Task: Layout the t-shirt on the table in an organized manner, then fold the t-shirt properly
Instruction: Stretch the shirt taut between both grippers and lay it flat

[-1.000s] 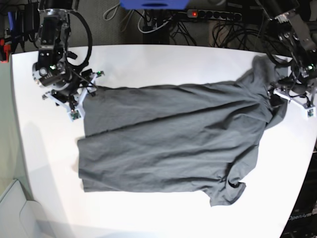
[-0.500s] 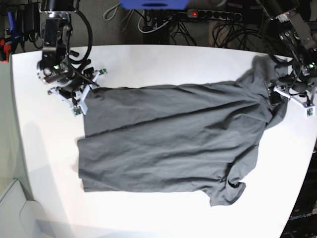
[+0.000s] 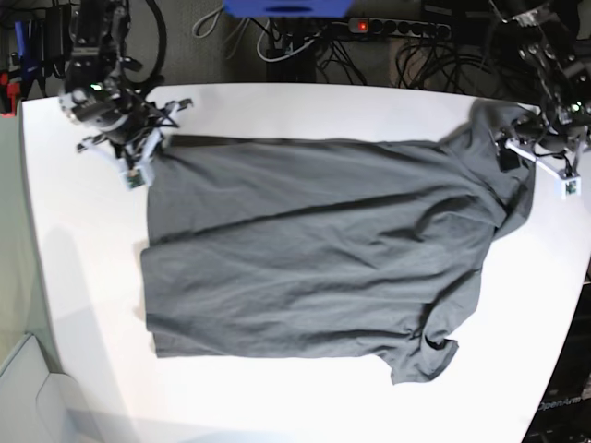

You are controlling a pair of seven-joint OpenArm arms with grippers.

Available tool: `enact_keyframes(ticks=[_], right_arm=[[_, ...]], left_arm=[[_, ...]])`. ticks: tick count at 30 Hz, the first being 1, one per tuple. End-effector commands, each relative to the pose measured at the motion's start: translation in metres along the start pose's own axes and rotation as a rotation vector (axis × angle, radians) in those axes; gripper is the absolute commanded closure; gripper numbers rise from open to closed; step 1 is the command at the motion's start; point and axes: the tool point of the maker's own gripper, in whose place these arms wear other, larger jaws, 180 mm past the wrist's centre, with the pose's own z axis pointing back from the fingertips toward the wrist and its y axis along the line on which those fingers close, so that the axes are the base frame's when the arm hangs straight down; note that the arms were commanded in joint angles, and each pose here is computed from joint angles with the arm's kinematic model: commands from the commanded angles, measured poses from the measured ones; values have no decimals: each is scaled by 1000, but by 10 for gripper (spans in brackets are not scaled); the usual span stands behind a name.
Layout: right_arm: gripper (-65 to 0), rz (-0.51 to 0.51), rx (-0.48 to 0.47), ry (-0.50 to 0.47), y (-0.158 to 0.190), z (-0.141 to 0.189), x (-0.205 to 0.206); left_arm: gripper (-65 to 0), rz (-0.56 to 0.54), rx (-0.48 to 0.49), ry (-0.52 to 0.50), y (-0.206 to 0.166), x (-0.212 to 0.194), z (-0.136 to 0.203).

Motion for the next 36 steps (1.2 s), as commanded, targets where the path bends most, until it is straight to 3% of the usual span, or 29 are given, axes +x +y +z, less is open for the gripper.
enact_keyframes(ticks=[1,9,21,25,28,31,36], right_arm=[[0,2,-51,-35,-16,10,8],[0,-78,-215,-39,-72,40,-5],[0,-125,-275,-4,-91,50,-24],[0,-127,-268,5,-89,51,-29],[0,-136,-265,8,-86,49,-30],[0,-146,-260,7,-83,48,-30],[0,-150,-255,8,-81,48,-31]], left_arm=[[-650,-14,14,-32,5,10,5],[-650,-13,17,-23,7,8,4],[-650,-18,5,-22,4,10,3],[-650,44,-88,-61,-8,21,5],[-650,72,-152,2,-10,16,4],[-650,167,-229,41,-10,16,-10],[-650,268,-235,123,2,0,-34]])
